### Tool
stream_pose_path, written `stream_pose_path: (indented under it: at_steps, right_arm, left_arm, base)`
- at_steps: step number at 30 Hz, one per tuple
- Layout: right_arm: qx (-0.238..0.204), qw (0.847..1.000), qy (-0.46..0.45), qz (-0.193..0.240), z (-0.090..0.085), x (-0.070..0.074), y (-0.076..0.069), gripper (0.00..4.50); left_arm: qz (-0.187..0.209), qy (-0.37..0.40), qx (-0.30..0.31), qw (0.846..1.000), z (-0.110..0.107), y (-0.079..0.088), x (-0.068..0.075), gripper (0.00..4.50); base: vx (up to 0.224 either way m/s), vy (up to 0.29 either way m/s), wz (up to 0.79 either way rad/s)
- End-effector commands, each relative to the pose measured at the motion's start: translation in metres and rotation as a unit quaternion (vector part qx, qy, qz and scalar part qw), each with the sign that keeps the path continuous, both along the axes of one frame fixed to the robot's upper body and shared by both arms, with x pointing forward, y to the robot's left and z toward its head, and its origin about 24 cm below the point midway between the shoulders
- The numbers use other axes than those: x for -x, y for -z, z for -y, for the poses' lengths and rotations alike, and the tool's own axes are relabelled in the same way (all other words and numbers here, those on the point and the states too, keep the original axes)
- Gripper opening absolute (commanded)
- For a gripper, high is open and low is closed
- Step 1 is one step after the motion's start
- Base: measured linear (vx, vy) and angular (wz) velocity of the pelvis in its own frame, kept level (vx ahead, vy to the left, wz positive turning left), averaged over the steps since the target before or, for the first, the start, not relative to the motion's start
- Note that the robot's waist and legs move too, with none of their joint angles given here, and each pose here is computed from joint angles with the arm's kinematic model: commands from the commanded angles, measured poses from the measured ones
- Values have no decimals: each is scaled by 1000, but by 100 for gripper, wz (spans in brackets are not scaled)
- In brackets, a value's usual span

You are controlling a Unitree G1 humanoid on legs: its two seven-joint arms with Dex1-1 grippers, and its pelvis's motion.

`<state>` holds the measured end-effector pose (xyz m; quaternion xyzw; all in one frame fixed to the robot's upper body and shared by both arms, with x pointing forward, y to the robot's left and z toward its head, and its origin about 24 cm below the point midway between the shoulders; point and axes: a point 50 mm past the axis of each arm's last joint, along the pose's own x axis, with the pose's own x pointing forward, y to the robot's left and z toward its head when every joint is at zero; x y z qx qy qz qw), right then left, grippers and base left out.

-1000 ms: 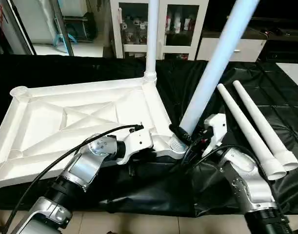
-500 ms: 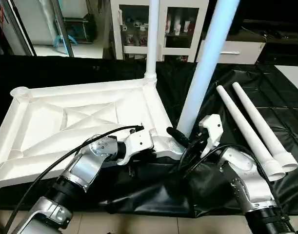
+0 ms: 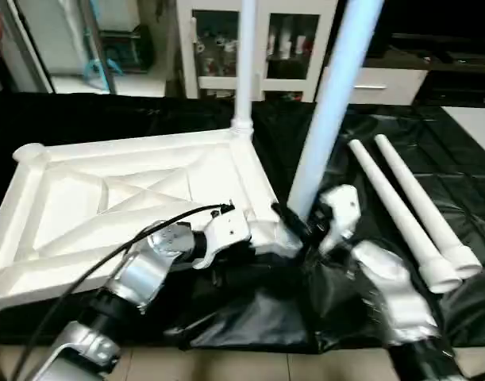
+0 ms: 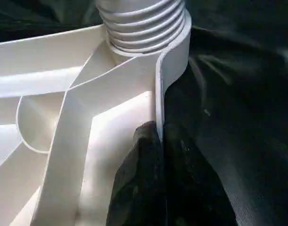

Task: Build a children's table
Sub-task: Insert table leg to table base

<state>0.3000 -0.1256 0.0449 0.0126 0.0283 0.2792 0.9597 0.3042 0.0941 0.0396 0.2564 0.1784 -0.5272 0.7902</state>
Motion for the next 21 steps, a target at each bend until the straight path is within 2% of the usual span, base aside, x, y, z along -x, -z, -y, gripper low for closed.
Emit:
stream_pose_path:
  at_steps: [1,2,3,4,5,7,12,17,21]
  right_arm:
    - [58,982,144,-104,44,4,42,187]
    - [56,977,175,-110,45,-1,43,187]
    - [54,964,227,-123,46,-10,43,187]
    - [54,964,227,-123,46,-10,43,187]
    - [51,955,260,-132,45,-16,43,187]
    - [50,953,268,-134,45,-18,43,187]
    - [37,927,341,-150,29,-40,35,187]
    - [48,914,378,-138,18,-52,26,187]
    - [57,912,384,-131,14,-56,23,187]
  left_arm:
    - [7,-53,2,999,-9,0,-8,0]
    - [13,-69,5,998,-6,-2,-13,0]
    - [29,-98,12,995,2,-8,-22,0]
    - [29,-98,12,995,2,-8,-22,0]
    - [41,-118,15,992,9,-12,-29,0]
    - [45,-123,16,991,11,-13,-31,0]
    - [68,-207,23,976,34,-27,-52,0]
    - [88,-262,33,960,44,-37,-62,0]
    - [88,-270,36,958,48,-39,-63,0]
  base:
    - [0,0,0]
    - [0,0,0]
    - [0,0,0]
    - [0,0,0]
    - [0,0,0]
    - [0,0,0]
    - [0,0,0]
    - [22,-2,0]
    - [14,-2,0]
